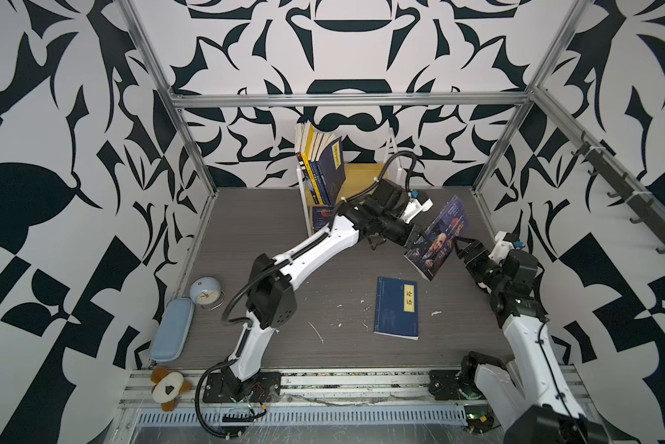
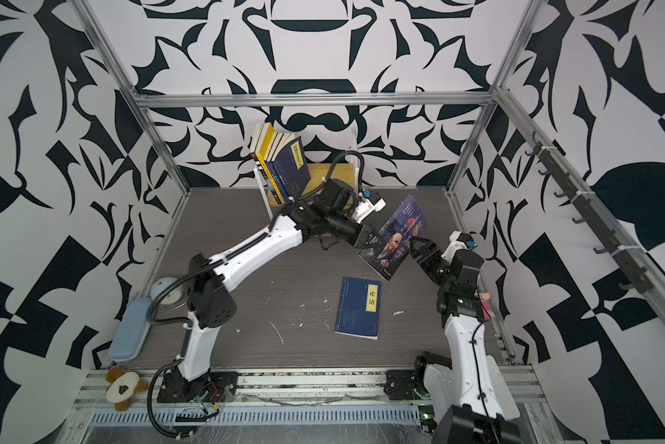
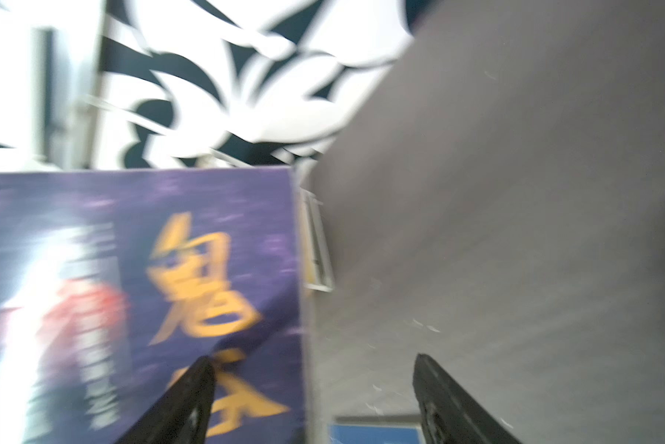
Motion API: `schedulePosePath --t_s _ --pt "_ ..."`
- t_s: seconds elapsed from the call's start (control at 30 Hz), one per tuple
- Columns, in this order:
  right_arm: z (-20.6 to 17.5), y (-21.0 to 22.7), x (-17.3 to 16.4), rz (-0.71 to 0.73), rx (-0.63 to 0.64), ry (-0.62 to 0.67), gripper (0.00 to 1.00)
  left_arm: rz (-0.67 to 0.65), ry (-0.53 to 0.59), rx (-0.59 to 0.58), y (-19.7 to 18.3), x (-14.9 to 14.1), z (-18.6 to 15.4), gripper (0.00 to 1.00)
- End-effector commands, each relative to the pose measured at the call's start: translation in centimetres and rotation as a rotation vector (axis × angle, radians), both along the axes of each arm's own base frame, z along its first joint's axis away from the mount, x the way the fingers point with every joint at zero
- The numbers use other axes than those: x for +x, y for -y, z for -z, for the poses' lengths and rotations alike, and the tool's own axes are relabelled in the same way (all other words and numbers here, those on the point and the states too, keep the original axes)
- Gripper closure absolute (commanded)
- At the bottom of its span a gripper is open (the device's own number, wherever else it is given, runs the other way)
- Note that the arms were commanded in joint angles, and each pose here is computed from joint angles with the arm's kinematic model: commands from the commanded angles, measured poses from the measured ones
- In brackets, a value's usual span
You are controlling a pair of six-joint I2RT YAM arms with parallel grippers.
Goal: Stacking books/files
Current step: Pick up the book from the middle-right of the table, then pass the book.
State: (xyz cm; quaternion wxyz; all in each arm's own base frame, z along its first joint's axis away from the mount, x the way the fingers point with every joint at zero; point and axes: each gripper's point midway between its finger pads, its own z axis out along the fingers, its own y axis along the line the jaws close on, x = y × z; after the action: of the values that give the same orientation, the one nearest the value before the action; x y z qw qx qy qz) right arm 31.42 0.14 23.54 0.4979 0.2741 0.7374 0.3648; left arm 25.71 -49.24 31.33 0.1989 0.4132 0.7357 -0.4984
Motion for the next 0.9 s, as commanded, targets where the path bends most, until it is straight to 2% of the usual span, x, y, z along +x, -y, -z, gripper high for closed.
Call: schedulePosePath --t_s 0.0,0.07,0.13,0.43,0.63,0.87 --pt "-6.3 -2.2 -0.2 -0.123 0.048 0.254 0.16 0.144 0.155 -0.084 -3.8 -3.8 -5.6 1.0" --pt "-9.1 -3.0 -0.7 -0.162 0.076 0.39 0.15 0.216 0.177 -0.113 -5.7 -5.5 -7.1 0.99" --pt "-11.8 -4.8 -1.7 -0.249 0.051 0.518 0.15 0.227 0.192 -0.119 -7.2 -6.1 -8.0 0.99" --pt "-19.4 -11.1 -4.0 -0.496 0.034 0.77 0.15 0.105 0.253 -0.182 -15.1 -3.0 -12.6 1.0" --pt "-22.5 -15.0 -4.2 -0.591 0.013 0.871 0.14 -0.009 0.217 -0.258 -20.2 -0.8 -15.1 1.0" --pt "-23.2 -20.4 -3.8 -0.711 0.054 0.919 0.13 -0.029 0.202 -0.33 -22.6 -0.3 -16.4 1.0"
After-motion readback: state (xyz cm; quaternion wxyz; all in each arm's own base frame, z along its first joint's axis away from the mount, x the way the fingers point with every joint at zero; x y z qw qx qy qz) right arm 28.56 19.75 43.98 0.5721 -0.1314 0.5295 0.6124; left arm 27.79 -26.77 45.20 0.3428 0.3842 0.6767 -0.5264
